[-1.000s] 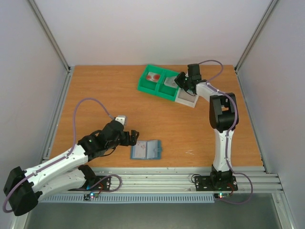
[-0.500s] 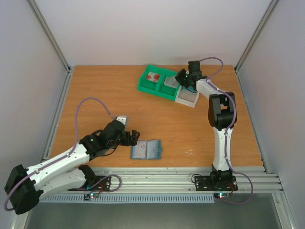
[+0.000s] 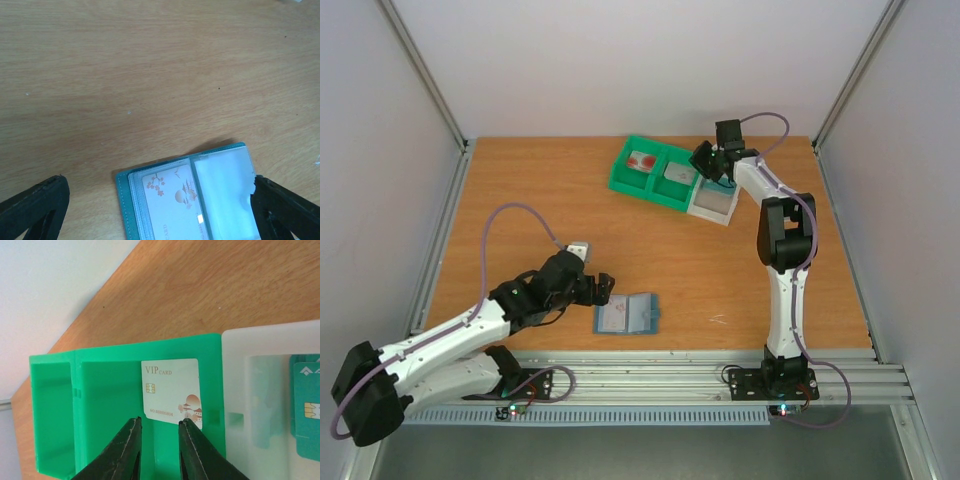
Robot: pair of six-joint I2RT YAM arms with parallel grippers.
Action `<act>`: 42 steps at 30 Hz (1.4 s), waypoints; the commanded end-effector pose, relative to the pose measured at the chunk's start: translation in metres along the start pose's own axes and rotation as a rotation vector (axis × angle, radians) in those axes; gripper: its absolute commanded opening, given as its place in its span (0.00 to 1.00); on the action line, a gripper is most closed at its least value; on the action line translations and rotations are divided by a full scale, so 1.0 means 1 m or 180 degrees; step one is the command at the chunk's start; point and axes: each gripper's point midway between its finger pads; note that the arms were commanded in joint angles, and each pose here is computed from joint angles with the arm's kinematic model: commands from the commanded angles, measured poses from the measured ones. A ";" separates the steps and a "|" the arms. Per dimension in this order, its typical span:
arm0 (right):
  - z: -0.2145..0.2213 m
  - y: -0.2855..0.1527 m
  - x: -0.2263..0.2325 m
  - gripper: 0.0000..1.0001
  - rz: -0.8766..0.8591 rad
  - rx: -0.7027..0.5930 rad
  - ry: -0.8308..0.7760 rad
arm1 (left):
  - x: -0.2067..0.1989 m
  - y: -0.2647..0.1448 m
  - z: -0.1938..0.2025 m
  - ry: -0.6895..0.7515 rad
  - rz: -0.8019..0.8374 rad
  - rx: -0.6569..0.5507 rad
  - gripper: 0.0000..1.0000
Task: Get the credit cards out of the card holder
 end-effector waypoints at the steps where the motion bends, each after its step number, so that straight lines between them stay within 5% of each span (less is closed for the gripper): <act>1: -0.015 -0.022 0.012 0.22 0.0043 -0.0012 -0.0081 | -0.009 0.001 -0.009 -0.0062 -0.0035 0.0019 0.99; 12: 0.017 -0.083 0.044 0.23 0.0033 0.0304 -0.0110 | -0.001 0.015 0.005 -0.0155 -0.0154 0.0267 0.92; 27: 0.137 -0.185 0.067 0.23 -0.0606 0.0712 -0.0544 | -0.007 0.048 0.037 -0.0477 0.0211 0.0821 0.68; 42: 0.289 -0.197 0.082 0.23 -0.0929 0.1528 -0.0921 | 0.014 0.059 0.061 -0.0754 -0.0002 0.1045 0.36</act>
Point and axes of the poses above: each gripper's point midway between its finger pads, its own y axis out along the fingers, its own x axis along the line the jaws close on, z = x × y, and after that the axes turned 12 degrees about -y, right-handed
